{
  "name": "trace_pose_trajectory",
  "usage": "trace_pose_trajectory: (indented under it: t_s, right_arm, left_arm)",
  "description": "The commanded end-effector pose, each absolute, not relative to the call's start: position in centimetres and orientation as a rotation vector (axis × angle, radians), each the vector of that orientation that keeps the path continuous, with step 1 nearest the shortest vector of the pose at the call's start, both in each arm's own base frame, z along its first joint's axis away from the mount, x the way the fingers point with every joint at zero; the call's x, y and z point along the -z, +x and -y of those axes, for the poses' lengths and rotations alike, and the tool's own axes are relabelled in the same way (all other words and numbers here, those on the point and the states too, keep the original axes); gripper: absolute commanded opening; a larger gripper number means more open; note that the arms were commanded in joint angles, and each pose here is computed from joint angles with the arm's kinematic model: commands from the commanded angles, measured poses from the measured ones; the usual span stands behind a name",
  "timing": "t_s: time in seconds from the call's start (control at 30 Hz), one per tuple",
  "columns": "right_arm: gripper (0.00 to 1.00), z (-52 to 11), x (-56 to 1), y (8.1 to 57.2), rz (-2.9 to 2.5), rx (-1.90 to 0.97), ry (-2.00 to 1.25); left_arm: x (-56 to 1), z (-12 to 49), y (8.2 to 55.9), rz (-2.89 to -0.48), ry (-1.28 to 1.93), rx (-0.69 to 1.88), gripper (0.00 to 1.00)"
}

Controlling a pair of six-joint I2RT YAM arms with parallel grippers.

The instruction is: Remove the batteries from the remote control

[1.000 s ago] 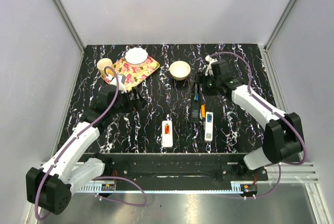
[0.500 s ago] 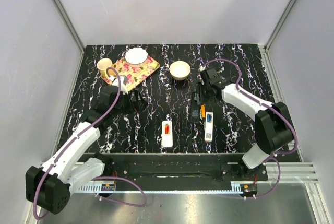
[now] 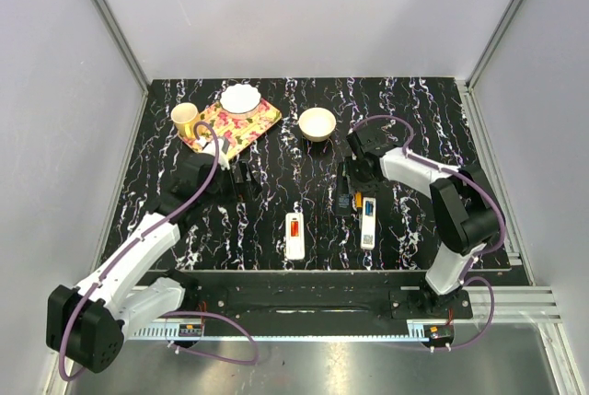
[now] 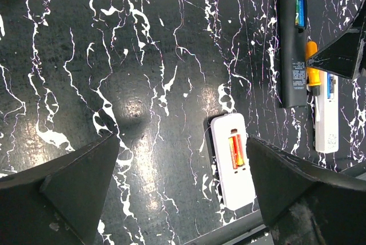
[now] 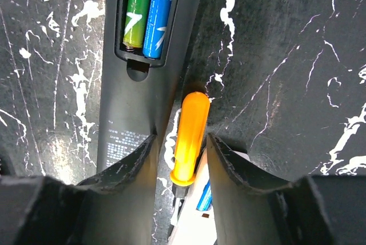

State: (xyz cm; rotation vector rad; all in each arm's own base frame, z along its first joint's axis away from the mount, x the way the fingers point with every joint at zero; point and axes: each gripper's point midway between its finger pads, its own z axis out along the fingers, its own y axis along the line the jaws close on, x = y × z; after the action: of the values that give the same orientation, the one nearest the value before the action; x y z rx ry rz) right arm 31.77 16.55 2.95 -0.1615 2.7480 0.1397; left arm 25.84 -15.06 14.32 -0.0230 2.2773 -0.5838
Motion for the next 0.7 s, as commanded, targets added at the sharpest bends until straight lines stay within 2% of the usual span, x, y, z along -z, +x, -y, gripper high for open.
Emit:
trace_pose_trajectory:
  t_s: [0.0,0.4,0.5,0.53,0.57,0.6,0.67]
  right_arm:
    - [0.43,-17.1,-2.2,32.1,-2.744,-0.149,-0.167]
    - [0.39,-16.1,0.1,32.0,-2.822,-0.025,-0.107]
    - [0.23,-16.0,0.0,32.1,-2.817,-0.020,-0.099]
    - [0.12,-16.0,-0.1,32.1,-2.813,-0.024,-0.098]
    - [0.06,-16.0,-0.2,32.1,-2.813,-0.027,-0.099]
    - [0.02,-16.1,-0.6,32.2,-2.804,-0.032,-0.100]
    - [0.00,-16.4,-1.1,32.4,-2.789,-0.055,-0.102]
  left_arm:
    - [-14.2,14.9,26.3,-2.260,-0.025,0.559,0.99]
    - [-15.0,15.2,26.3,-2.246,-0.017,0.562,0.99]
    - [-15.1,15.3,26.3,-2.245,-0.011,0.566,0.99]
    - [-15.1,15.4,26.2,-2.245,-0.011,0.568,0.99]
    - [-15.1,15.4,26.2,-2.245,-0.010,0.567,0.99]
    - [-15.1,15.3,26.1,-2.248,-0.010,0.564,0.99]
    - [-15.2,15.4,26.1,-2.244,-0.004,0.561,0.99]
